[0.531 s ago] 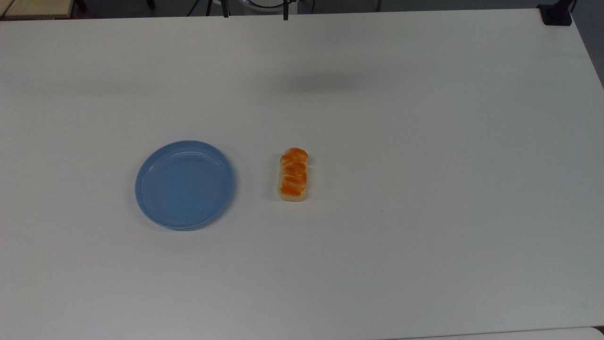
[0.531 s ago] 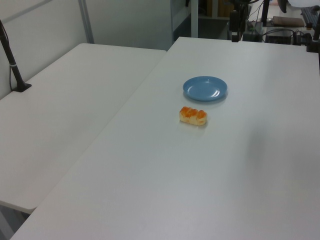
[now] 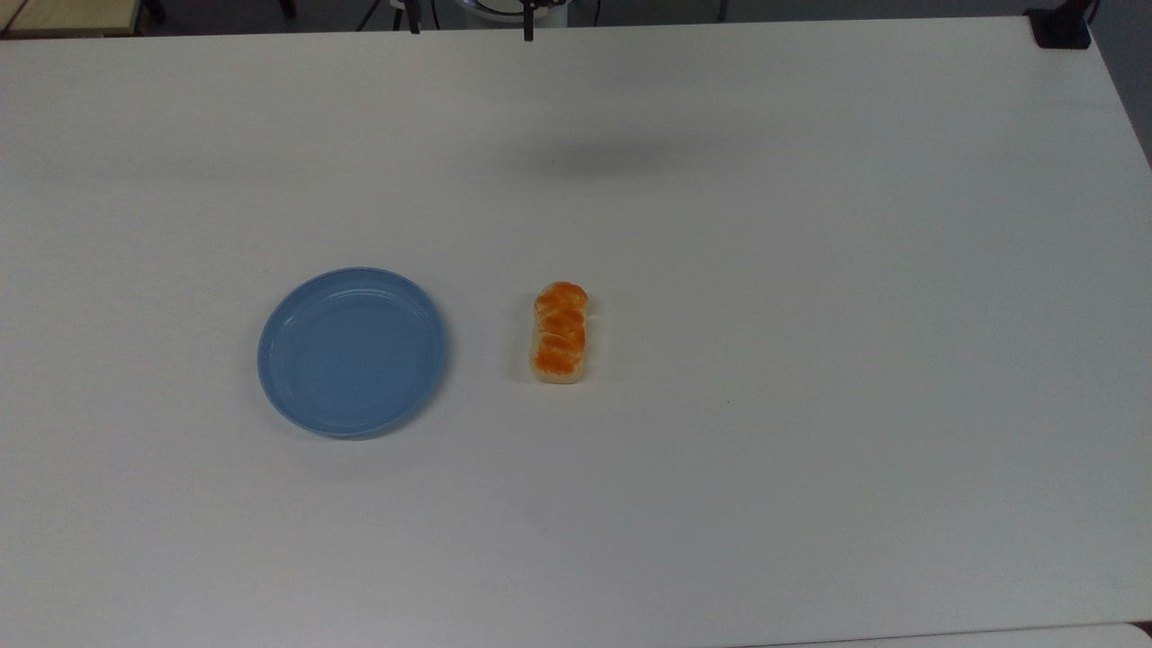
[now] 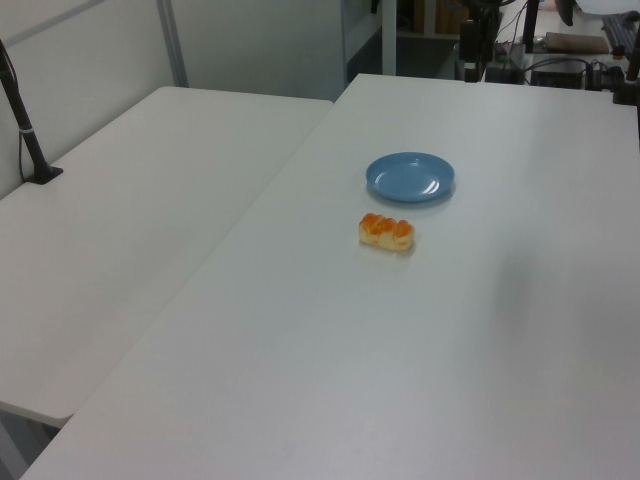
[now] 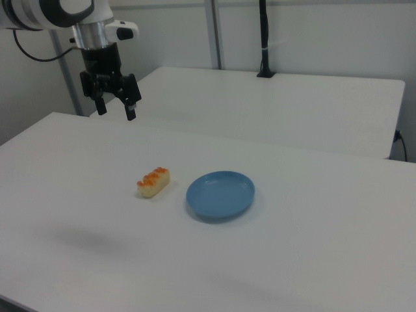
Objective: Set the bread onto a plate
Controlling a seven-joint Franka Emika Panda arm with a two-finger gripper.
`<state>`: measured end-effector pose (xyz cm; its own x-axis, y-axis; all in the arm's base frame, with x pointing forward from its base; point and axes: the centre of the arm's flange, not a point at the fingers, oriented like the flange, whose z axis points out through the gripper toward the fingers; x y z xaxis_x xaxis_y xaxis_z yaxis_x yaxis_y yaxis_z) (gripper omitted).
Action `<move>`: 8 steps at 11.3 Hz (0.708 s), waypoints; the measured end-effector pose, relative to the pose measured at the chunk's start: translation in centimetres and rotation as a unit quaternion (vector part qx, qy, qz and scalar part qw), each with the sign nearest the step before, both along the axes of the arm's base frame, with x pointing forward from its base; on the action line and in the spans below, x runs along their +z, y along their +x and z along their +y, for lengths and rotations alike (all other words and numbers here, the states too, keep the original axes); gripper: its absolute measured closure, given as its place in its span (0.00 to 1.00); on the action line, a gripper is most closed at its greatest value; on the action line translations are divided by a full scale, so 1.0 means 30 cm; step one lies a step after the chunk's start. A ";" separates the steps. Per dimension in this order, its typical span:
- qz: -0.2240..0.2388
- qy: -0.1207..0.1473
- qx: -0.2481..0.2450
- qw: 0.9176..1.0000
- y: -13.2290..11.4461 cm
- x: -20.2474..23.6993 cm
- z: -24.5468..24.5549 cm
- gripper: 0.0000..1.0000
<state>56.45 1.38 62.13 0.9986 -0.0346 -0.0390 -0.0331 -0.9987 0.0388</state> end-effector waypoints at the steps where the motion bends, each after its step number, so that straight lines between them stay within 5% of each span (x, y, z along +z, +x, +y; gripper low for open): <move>1: 0.000 0.000 0.000 1.000 0.000 0.000 0.000 0.00; 8: -0.018 0.000 0.013 1.000 0.053 -0.062 0.048 0.00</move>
